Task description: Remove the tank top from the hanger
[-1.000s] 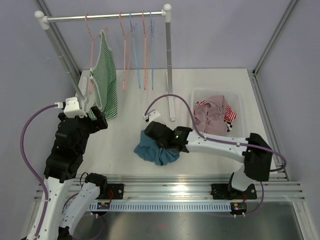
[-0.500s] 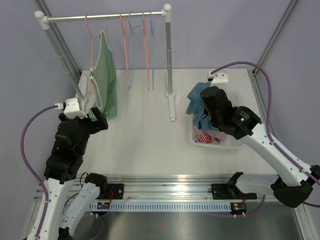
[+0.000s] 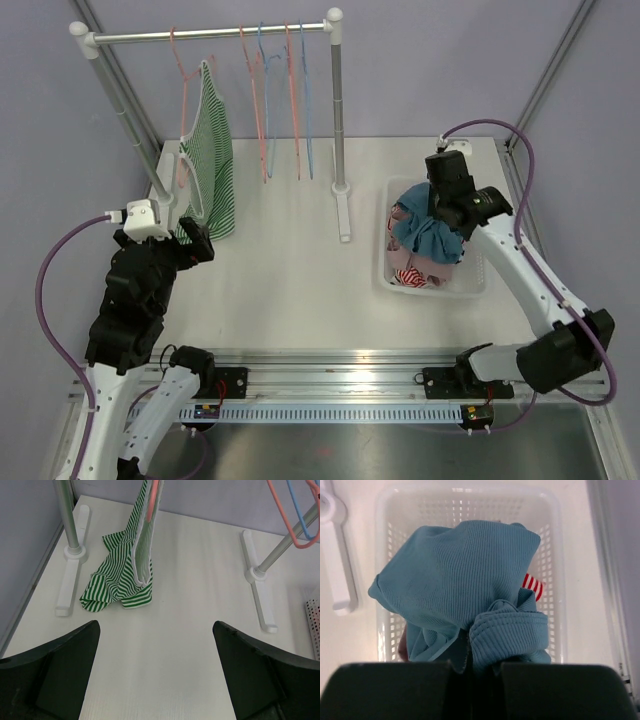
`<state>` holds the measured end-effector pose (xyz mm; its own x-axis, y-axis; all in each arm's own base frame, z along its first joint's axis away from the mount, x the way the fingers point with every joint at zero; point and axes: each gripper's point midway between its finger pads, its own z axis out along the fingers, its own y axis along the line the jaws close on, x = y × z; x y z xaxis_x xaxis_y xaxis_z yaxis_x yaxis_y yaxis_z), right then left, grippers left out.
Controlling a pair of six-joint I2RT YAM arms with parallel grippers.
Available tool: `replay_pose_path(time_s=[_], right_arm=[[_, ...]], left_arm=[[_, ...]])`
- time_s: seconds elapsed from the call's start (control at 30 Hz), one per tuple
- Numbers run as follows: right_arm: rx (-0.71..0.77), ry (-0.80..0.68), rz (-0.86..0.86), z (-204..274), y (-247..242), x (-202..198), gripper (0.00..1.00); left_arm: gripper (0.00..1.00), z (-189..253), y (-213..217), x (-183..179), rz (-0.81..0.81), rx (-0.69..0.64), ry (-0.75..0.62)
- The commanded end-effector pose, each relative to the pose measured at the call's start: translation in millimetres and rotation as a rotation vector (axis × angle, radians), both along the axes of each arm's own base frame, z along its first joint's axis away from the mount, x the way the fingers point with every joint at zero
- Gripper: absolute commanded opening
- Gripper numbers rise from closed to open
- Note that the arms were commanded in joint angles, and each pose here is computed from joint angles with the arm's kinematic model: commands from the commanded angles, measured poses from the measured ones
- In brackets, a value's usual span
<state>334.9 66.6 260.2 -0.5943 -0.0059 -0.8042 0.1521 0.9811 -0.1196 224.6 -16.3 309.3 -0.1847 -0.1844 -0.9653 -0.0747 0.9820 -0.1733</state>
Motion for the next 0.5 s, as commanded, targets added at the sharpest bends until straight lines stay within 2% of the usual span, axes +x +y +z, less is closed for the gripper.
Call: replay_pose_path(time_s=[0.0, 0.13, 0.27, 0.37, 0.43, 0.47], right_arm=[[0.116, 0.114, 0.031, -56.6, 5.5, 26.1, 0.03], [0.196, 0.272, 0.002, -122.0, -3.6, 37.4, 0.06], [0.208, 0.481, -0.031, -187.6, -4.6, 29.9, 0.16], [0.211, 0.563, -0.057, -208.8, -9.7, 21.3, 0.20], [0.207, 0.545, -0.069, -203.4, -12.6, 20.8, 0.31], [0.199, 0.512, -0.085, -191.3, -16.2, 21.8, 0.40]], left_arm=[[0.99, 13.5, 0.3, 4.1, 0.008, -0.014, -0.064], [0.99, 14.5, 1.0, 3.6, 0.011, -0.015, -0.068], [0.99, 18.3, 2.5, 0.9, 0.015, -0.016, -0.082], [0.99, 30.7, 4.3, -4.4, 0.016, -0.020, -0.107], [0.99, 35.9, 6.1, -8.7, 0.019, -0.015, -0.102], [0.99, 50.1, 8.4, -13.0, 0.027, -0.024, -0.128]])
